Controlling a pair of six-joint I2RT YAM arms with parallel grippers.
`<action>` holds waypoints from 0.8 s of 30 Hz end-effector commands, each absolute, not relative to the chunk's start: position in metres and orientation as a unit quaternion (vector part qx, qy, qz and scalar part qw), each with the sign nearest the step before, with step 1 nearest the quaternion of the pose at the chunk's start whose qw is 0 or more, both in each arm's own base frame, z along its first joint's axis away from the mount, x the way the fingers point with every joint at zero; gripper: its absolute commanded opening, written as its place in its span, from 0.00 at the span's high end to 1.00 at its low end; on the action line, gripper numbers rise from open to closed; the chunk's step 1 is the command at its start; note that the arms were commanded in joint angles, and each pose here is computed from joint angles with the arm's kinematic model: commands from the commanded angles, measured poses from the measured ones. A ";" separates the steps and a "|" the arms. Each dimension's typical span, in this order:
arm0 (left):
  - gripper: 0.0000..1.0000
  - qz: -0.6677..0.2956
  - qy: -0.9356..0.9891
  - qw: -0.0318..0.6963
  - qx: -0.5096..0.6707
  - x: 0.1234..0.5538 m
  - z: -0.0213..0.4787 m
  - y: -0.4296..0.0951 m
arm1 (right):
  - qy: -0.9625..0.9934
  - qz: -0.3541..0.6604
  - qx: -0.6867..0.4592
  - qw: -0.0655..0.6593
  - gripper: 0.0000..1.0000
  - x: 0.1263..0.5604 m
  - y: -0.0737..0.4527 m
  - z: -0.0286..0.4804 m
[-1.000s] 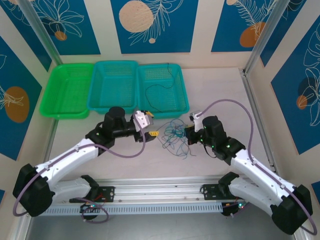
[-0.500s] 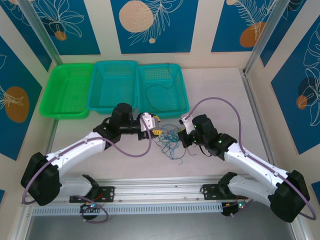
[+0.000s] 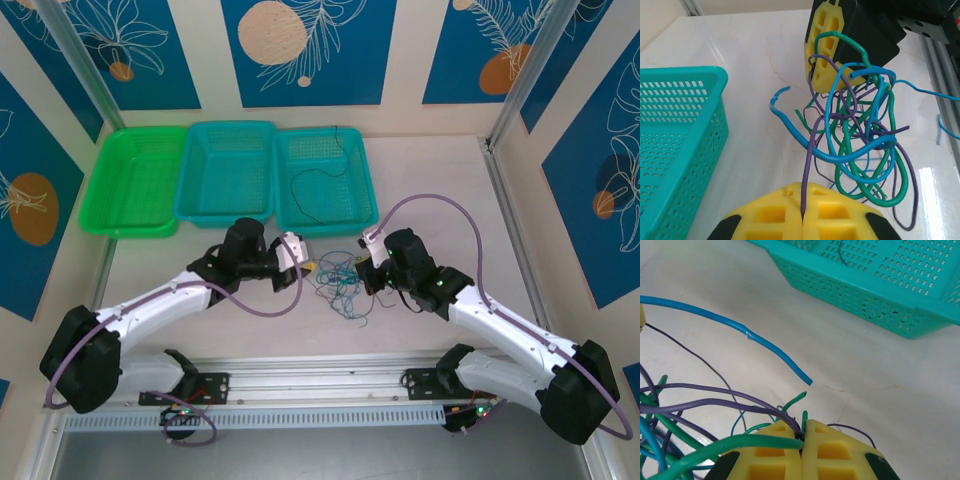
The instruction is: Untangle the cables
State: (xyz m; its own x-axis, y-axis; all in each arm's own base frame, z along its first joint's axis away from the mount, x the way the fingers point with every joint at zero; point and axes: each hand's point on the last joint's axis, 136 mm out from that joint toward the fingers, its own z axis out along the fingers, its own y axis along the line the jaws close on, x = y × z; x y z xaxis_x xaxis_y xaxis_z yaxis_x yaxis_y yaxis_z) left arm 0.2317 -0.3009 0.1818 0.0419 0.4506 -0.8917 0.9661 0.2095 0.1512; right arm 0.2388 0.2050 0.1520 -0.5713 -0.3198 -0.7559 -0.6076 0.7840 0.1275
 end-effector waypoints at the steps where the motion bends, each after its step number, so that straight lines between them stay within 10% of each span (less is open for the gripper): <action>1: 1.00 -0.276 0.625 0.484 0.547 0.236 0.198 -0.300 | 0.859 0.186 -0.249 0.406 1.00 0.251 0.208 0.170; 11: 1.00 -0.164 0.712 0.598 0.329 0.276 0.255 -0.224 | 0.913 0.013 0.280 0.296 1.00 0.257 0.040 0.083; 24: 1.00 -0.045 0.795 0.592 0.126 0.284 0.251 -0.108 | 0.810 0.101 0.529 0.233 1.00 0.219 -0.050 0.062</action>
State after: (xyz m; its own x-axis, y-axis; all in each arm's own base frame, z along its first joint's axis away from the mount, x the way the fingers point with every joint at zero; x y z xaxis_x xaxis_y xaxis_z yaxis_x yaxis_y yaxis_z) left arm 0.2559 -0.1939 0.2232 -0.2352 0.2683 -0.9342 0.6352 0.7699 0.0612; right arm 0.2610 0.0207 0.1065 -0.5664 0.7576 -0.3243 0.5137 0.6323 0.5799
